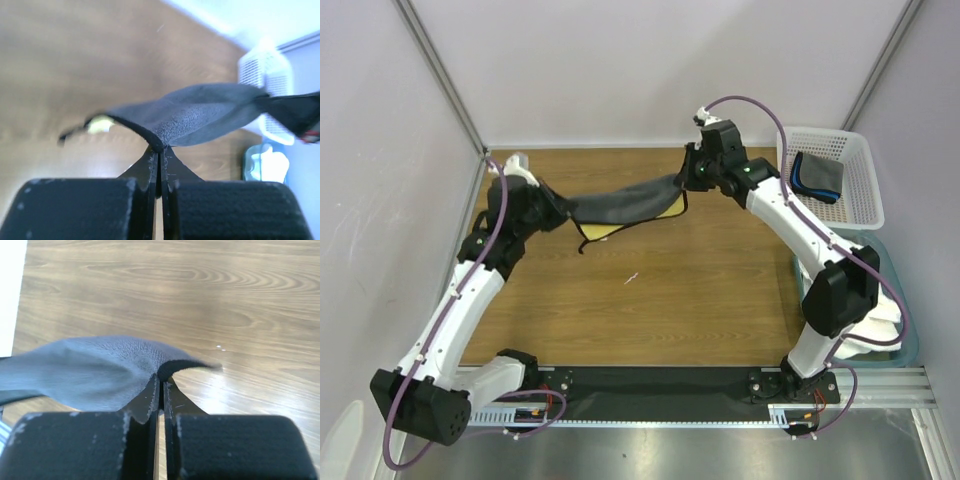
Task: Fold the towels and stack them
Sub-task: Flatten out the crumpled towel
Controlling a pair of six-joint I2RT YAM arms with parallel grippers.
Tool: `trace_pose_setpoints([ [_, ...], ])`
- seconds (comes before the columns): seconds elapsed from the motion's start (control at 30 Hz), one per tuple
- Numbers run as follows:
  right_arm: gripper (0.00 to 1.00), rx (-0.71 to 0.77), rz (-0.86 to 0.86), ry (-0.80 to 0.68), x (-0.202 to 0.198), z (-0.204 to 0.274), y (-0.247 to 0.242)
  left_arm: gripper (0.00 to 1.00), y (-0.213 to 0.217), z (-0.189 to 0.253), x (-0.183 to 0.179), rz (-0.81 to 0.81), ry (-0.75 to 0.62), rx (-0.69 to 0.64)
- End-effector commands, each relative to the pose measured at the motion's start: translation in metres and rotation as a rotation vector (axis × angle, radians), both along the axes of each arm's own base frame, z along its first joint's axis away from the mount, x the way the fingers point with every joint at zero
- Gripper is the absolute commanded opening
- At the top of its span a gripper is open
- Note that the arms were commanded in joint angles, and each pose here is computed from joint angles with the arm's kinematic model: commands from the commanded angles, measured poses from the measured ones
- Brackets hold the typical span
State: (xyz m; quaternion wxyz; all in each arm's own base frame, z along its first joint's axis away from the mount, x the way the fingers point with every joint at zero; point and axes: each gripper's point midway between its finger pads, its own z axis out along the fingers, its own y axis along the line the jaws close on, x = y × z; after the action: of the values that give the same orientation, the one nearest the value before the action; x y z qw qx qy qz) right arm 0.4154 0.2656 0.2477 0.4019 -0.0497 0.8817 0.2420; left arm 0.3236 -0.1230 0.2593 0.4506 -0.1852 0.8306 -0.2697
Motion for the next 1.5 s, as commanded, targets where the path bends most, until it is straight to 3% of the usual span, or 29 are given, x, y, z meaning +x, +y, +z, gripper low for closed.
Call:
trace_pose_setpoints([
  [0.0,0.00,-0.035,-0.051,-0.042,0.003,0.016,-0.023,0.00,-0.007,0.033,0.013,-0.096,-0.130,0.063],
  [0.17,0.00,-0.078,-0.109,0.077,-0.008,-0.036,-0.052,0.00,-0.022,-0.033,-0.007,-0.175,0.017,0.008],
  [0.3,0.00,-0.087,-0.093,0.234,-0.043,-0.080,-0.059,0.00,-0.030,-0.105,-0.056,-0.227,0.210,-0.044],
  [0.53,0.00,-0.104,-0.105,0.459,-0.103,-0.132,-0.074,0.00,-0.051,-0.145,-0.142,-0.379,0.444,0.005],
  [0.67,0.00,-0.135,-0.107,0.560,-0.128,-0.161,-0.082,0.00,-0.033,-0.185,-0.176,-0.332,0.622,0.122],
  [0.77,0.01,-0.154,-0.126,0.571,-0.131,-0.168,-0.087,0.00,-0.021,-0.219,-0.198,-0.276,0.719,0.123],
  [0.83,0.05,-0.155,-0.131,0.560,-0.128,-0.168,-0.087,0.01,-0.021,-0.226,-0.200,-0.250,0.725,0.104],
  [0.87,0.13,-0.148,-0.118,0.562,-0.128,-0.168,-0.085,0.02,-0.020,-0.230,-0.202,-0.253,0.727,0.101],
  [0.9,0.19,-0.149,-0.112,0.571,-0.127,-0.170,-0.084,0.07,-0.021,-0.229,-0.201,-0.254,0.720,0.098],
  [0.93,0.35,-0.145,-0.107,0.572,-0.125,-0.170,-0.082,0.13,-0.020,-0.229,-0.201,-0.251,0.718,0.101],
  [0.97,0.40,-0.151,-0.100,0.575,-0.125,-0.171,-0.082,0.23,-0.021,-0.222,-0.196,-0.248,0.698,0.103],
  [1.0,0.42,-0.156,-0.100,0.575,-0.124,-0.171,-0.082,0.39,-0.020,-0.218,-0.194,-0.246,0.688,0.116],
  [1.1,0.53,-0.153,-0.102,0.540,-0.117,-0.161,-0.081,0.68,-0.015,-0.194,-0.171,-0.202,0.599,0.161],
  [1.2,0.61,-0.123,-0.100,0.478,-0.104,-0.148,-0.076,0.85,-0.005,-0.162,-0.140,-0.127,0.480,0.234],
  [1.3,0.62,-0.046,-0.072,0.428,-0.092,-0.138,-0.060,0.88,0.002,-0.132,-0.105,-0.061,0.369,0.305],
  [1.47,0.59,0.078,-0.051,0.331,-0.070,-0.131,-0.036,0.86,-0.021,-0.105,-0.051,-0.077,0.215,0.311],
])
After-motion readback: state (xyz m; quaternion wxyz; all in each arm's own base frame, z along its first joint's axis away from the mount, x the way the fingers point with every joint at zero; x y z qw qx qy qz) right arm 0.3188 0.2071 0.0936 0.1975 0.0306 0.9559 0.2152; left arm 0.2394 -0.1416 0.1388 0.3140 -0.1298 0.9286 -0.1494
